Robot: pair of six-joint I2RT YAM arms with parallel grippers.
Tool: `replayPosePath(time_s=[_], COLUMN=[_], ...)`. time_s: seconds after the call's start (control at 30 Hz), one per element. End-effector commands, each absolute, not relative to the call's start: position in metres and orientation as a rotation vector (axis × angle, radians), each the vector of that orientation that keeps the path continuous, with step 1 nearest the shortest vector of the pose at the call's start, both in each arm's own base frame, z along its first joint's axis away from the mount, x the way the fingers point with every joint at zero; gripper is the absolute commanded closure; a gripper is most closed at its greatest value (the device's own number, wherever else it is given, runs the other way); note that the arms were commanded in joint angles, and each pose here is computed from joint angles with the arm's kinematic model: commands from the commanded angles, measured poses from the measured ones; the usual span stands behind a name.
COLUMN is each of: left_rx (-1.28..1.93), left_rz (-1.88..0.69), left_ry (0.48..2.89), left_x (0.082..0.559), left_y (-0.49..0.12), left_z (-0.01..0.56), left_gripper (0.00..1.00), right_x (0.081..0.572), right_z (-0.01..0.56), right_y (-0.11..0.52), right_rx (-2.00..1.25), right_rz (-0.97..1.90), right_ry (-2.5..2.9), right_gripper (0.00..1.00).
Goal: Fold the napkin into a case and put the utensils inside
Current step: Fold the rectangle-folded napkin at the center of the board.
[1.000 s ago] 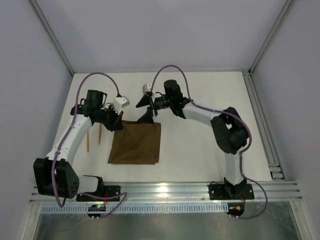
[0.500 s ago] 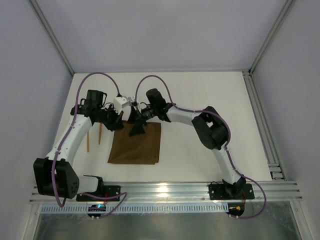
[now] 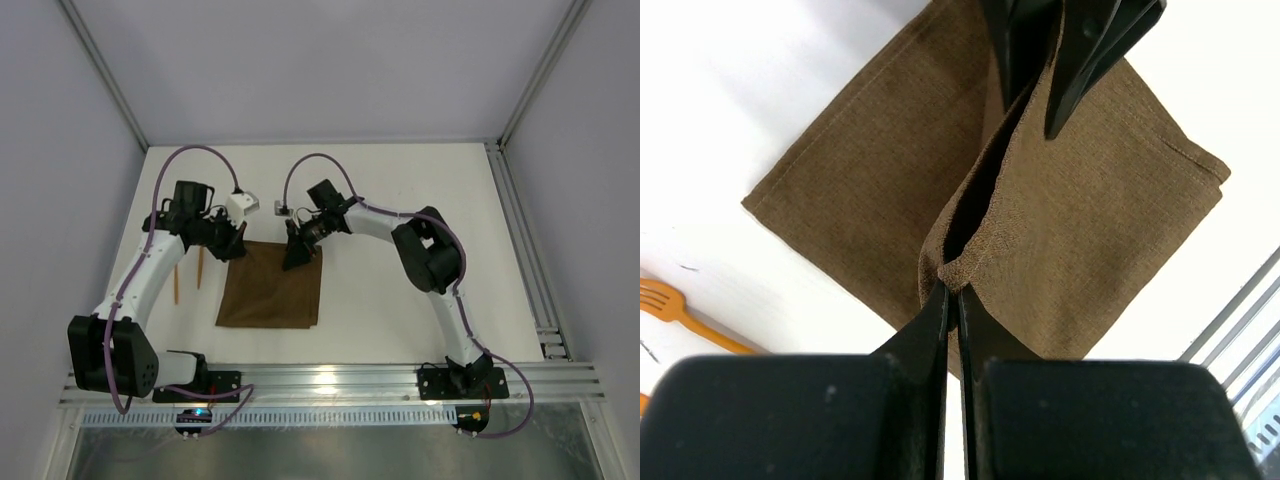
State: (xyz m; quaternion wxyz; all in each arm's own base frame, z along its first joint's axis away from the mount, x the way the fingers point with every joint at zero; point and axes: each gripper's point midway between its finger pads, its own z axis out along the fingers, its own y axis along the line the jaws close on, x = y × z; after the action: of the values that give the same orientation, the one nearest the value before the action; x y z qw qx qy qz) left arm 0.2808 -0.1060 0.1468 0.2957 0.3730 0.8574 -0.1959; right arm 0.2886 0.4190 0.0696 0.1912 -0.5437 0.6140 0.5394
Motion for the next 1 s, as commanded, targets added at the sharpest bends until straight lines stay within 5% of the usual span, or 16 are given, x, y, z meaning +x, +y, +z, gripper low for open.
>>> replayPosePath(time_s=[0.0, 0.53, 0.97], left_rx=[0.975, 0.904, 0.692], left_rz=[-0.488, -0.394, -0.322], left_ry=[2.246, 2.308, 2.304], left_x=[0.290, 0.311, 0.343], left_y=[-0.105, -0.092, -0.083], left_z=[0.152, 0.130, 0.131], left_gripper=[1.00, 1.00, 1.00], right_x=[0.283, 0.322, 0.322], right_z=[0.079, 0.066, 0.083], right_y=[0.397, 0.358, 0.340], right_rx=[-1.574, -1.372, -1.203], right_rz=[1.442, 1.291, 1.202], right_ry=[1.756, 1.999, 2.252], right_gripper=[0.67, 0.97, 0.97])
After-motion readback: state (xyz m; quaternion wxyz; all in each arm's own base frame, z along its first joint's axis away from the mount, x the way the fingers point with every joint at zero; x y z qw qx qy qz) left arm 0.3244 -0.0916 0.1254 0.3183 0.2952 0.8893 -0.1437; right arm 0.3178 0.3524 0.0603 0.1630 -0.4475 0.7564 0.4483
